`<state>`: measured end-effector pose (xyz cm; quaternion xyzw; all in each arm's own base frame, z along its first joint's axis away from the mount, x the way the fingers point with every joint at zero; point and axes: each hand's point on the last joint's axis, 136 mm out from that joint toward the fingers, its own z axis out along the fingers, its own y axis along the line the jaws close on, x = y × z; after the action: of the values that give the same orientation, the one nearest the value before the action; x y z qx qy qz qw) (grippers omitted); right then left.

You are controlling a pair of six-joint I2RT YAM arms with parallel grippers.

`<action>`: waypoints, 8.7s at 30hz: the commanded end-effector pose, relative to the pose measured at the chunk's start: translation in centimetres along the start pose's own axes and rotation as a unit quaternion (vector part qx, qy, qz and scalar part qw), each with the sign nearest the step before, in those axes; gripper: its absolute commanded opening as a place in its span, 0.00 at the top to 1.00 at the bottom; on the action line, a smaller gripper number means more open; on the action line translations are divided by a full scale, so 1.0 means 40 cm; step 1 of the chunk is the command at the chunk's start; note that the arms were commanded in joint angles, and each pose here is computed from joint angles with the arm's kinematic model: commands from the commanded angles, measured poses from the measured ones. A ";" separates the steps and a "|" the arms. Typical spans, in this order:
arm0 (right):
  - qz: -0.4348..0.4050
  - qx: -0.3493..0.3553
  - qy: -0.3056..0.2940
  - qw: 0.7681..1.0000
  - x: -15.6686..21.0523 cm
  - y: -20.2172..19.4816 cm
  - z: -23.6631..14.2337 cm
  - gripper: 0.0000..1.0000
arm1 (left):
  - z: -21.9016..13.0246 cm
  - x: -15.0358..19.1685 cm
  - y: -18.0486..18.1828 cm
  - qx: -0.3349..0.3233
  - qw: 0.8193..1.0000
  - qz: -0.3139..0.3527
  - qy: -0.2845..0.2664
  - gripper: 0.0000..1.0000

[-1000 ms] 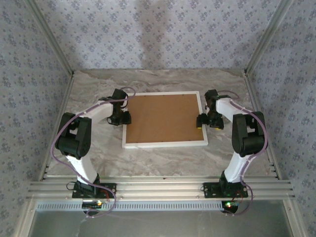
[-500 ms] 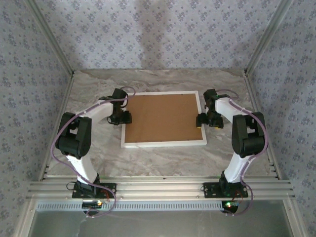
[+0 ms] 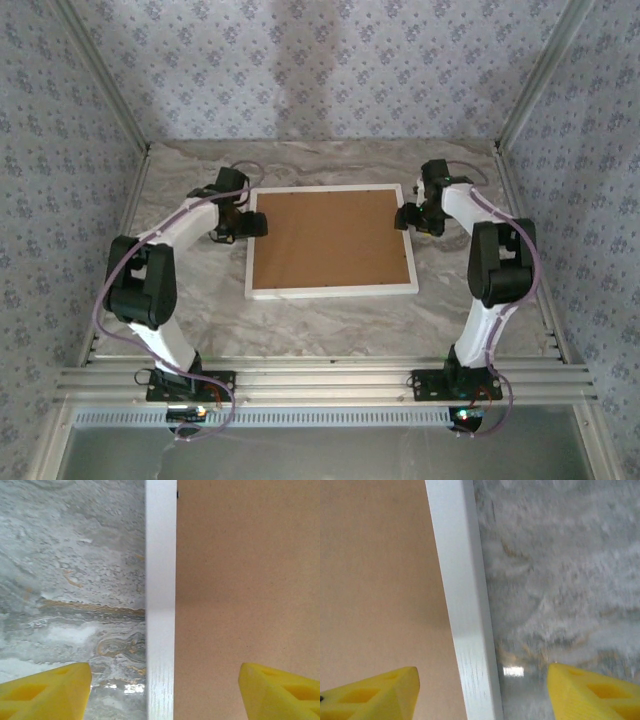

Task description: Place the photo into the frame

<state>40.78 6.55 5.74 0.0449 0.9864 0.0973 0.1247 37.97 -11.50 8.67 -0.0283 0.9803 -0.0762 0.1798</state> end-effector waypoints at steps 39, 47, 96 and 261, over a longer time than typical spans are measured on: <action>0.034 -0.025 0.017 0.999 0.107 0.000 0.039 0.82 | 0.104 -0.128 0.059 0.026 0.999 -0.045 0.014 0.18; 0.033 -0.029 0.019 0.999 0.109 0.005 0.041 0.82 | 0.150 -0.161 0.063 0.012 0.999 -0.032 0.031 0.18; 0.036 -0.037 0.022 0.998 0.100 0.014 0.058 0.82 | 0.251 0.007 0.017 -0.037 0.988 0.017 0.151 0.19; 0.037 -0.032 0.014 0.999 0.094 0.020 0.049 0.79 | 0.109 0.287 0.092 -0.054 0.987 -0.041 0.145 0.11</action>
<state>38.34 7.18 3.92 0.0743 0.9817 0.1170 0.1305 31.10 -8.88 3.40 -0.0783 0.9917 -0.0508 0.0889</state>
